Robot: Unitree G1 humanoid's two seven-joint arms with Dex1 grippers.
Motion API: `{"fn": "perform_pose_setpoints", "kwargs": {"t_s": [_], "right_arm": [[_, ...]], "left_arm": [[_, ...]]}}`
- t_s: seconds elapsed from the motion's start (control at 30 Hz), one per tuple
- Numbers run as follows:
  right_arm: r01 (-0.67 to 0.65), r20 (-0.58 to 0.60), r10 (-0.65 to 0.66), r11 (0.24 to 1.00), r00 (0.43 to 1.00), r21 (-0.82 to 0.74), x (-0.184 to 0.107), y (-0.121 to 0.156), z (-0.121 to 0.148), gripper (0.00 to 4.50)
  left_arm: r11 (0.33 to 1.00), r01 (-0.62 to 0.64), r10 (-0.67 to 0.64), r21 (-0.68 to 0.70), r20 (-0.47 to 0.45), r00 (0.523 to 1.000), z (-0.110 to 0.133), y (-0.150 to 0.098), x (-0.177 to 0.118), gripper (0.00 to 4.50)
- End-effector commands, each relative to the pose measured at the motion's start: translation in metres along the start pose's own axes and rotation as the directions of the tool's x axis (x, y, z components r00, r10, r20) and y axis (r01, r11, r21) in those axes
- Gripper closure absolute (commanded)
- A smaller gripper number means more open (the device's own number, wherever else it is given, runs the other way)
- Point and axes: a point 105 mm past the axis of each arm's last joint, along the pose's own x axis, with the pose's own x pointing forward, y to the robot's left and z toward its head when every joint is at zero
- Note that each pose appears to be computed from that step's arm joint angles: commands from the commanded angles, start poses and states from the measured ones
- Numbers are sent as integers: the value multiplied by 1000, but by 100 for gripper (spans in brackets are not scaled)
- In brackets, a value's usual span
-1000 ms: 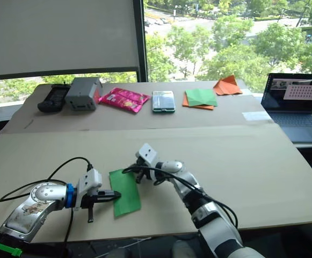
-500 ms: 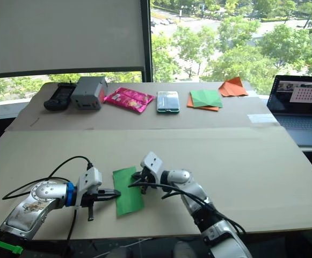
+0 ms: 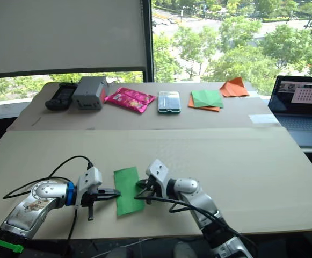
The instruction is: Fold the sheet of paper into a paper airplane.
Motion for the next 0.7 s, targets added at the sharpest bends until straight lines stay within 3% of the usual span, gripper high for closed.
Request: {"fn": "perform_pose_setpoints", "kwargs": {"t_s": [0.03, 0.7], "right_arm": [[-38, -148, 57, 991, 987, 131, -7, 19, -46, 447], [-132, -219, 158, 983, 963, 130, -22, 49, -60, 447]], "left_arm": [[1000, -1, 1, -4, -38, 999, -7, 0, 0, 450], [1000, -15, 15, -3, -39, 999, -6, 6, 2, 450]]}}
